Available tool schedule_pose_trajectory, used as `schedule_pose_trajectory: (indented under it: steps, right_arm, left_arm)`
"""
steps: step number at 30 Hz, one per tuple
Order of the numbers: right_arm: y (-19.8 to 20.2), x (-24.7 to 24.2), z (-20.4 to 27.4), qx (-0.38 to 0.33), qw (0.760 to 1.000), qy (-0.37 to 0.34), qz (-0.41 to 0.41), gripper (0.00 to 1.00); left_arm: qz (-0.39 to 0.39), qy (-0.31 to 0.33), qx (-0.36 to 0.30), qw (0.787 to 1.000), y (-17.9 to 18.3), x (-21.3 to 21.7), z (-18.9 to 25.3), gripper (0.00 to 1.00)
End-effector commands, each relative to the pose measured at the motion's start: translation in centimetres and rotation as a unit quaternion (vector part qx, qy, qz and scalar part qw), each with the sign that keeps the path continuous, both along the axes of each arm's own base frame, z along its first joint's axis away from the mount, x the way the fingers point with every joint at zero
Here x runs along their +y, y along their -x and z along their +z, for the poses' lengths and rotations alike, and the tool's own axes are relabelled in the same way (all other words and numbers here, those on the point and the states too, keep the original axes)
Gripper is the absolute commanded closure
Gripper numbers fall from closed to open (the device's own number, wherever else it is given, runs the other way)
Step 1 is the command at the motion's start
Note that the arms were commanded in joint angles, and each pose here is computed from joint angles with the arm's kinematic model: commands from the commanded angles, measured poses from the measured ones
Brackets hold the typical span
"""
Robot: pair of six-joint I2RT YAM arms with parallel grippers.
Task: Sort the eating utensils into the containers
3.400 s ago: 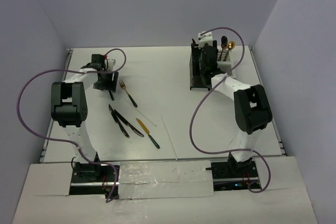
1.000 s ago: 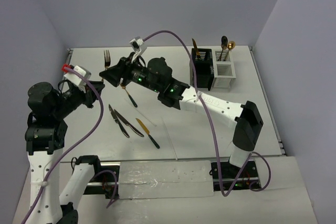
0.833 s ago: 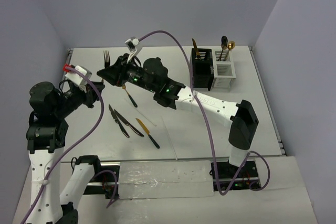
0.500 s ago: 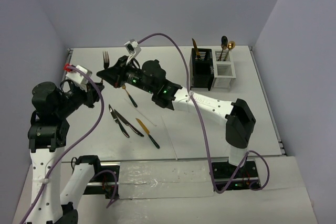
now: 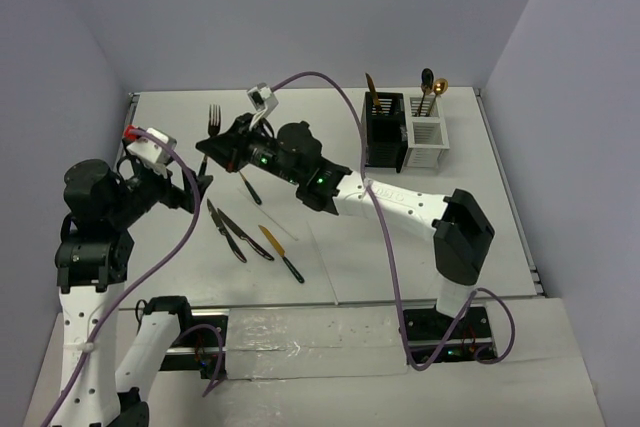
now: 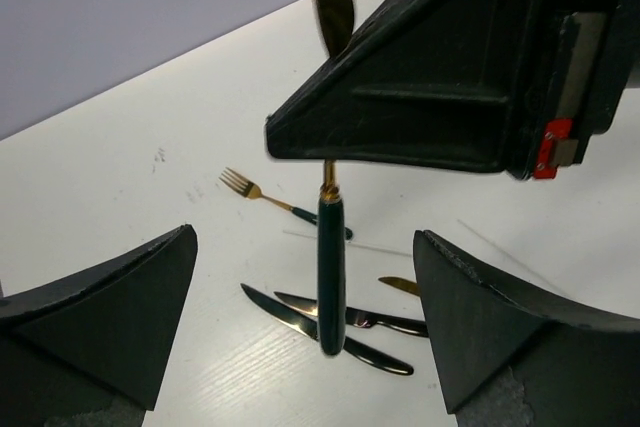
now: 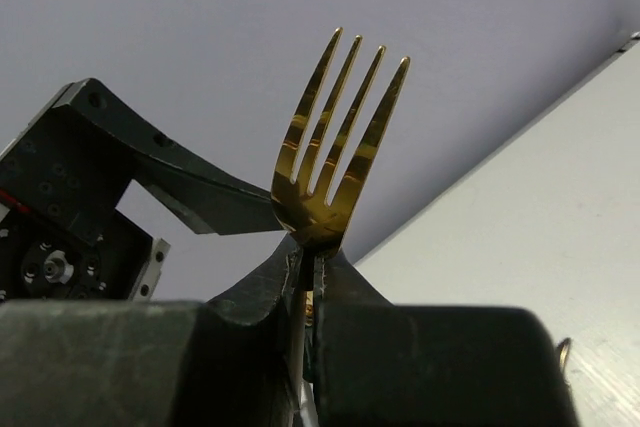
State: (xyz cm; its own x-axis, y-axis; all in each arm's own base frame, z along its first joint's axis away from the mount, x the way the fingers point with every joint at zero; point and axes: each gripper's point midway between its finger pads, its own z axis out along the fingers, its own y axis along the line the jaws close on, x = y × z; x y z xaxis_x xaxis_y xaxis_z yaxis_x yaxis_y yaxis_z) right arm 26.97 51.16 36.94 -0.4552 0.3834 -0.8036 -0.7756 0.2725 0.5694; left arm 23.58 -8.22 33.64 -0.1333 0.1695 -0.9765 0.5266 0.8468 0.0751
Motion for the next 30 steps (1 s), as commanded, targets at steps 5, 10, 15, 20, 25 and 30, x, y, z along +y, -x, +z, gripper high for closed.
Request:
schedule_pose_trajectory:
  steps: [5,10,15,20,25,30]
  right_arm:
    - [-6.8,-11.5,4.8,-0.056,0.986,-0.022,-0.158,1.0]
    - [-12.1,-27.5,4.9,-0.089,0.922,0.043,-0.375,1.0]
    - [-15.6,-42.0,3.5,-0.084,0.822,0.099,-0.554,1.0]
    - [-19.3,-48.8,-0.8,-0.038,0.768,0.146,-0.623,1.0]
    - [-21.9,-52.6,-4.6,0.005,0.733,0.181,-0.656,1.0]
    - [-23.2,-53.9,-8.6,0.039,0.719,0.214,-0.66,1.0]
  left_arm:
    - [0.087,-0.032,-0.023,0.995,-0.1,3.1,1.5,0.01]
    - [0.171,-0.071,0.003,0.983,-2.1,6.4,-1.0,0.01]
    - [0.182,-0.075,0.023,0.98,-4.1,6.8,-3.6,0.01]
    - [0.185,-0.079,0.045,0.978,-6.1,6.9,-5.9,0.01]
    - [0.209,-0.104,0.07,0.97,-7.3,8.1,-8.5,0.01]
    - [0.22,-0.114,0.09,0.965,-8.4,8.6,-10.8,0.01]
